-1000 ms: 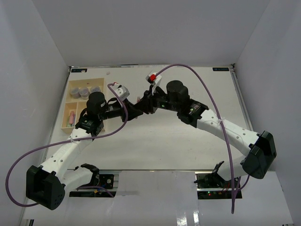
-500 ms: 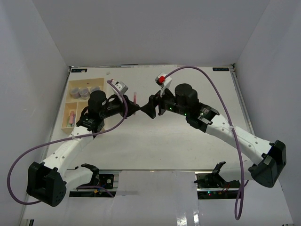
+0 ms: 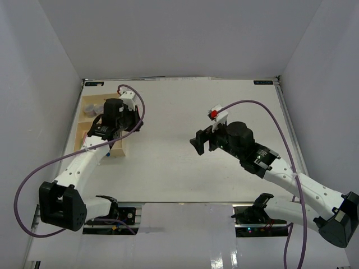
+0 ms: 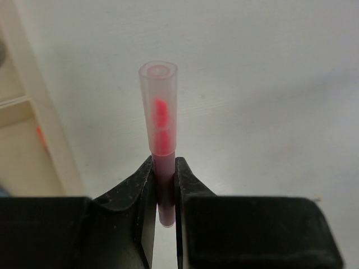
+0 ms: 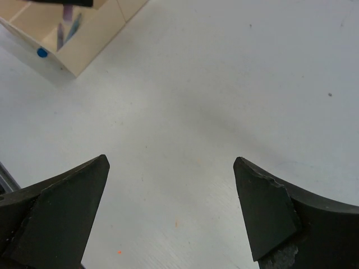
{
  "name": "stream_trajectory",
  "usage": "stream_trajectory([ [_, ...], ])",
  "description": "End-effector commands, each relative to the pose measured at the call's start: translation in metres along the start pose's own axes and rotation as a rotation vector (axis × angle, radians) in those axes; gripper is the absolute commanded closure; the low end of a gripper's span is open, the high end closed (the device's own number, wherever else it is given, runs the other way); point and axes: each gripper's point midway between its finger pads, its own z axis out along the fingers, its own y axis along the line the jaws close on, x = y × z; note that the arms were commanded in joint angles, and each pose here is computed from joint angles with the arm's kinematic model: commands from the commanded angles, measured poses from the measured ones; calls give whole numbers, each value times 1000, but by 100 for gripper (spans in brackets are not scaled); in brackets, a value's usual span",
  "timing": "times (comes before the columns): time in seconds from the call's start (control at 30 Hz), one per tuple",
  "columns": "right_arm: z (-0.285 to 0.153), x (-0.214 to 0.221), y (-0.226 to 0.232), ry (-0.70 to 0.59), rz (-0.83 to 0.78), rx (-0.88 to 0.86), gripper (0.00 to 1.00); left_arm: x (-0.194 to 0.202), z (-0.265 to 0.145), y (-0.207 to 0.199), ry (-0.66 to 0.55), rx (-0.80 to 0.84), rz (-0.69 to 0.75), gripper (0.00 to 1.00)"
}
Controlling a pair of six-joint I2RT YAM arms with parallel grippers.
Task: Sort the stationery into containers
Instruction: Place the pen in the storage box.
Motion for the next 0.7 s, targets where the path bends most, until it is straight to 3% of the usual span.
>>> stream_trajectory([
  [0.0, -8, 16, -12, 6, -20, 46, 2, 8, -13, 60, 92, -234, -6, 99],
  [0.13, -14, 36, -12, 35, -26, 33, 2, 17, -16, 110, 170, -400, -2, 99],
  [0.33, -23, 45, -14, 55, -63, 24, 2, 30, -17, 153, 252, -525, -56, 98],
  [0.67, -24, 67, -16, 93, -82, 19, 2, 76, -6, 166, 354, -535, -77, 87],
])
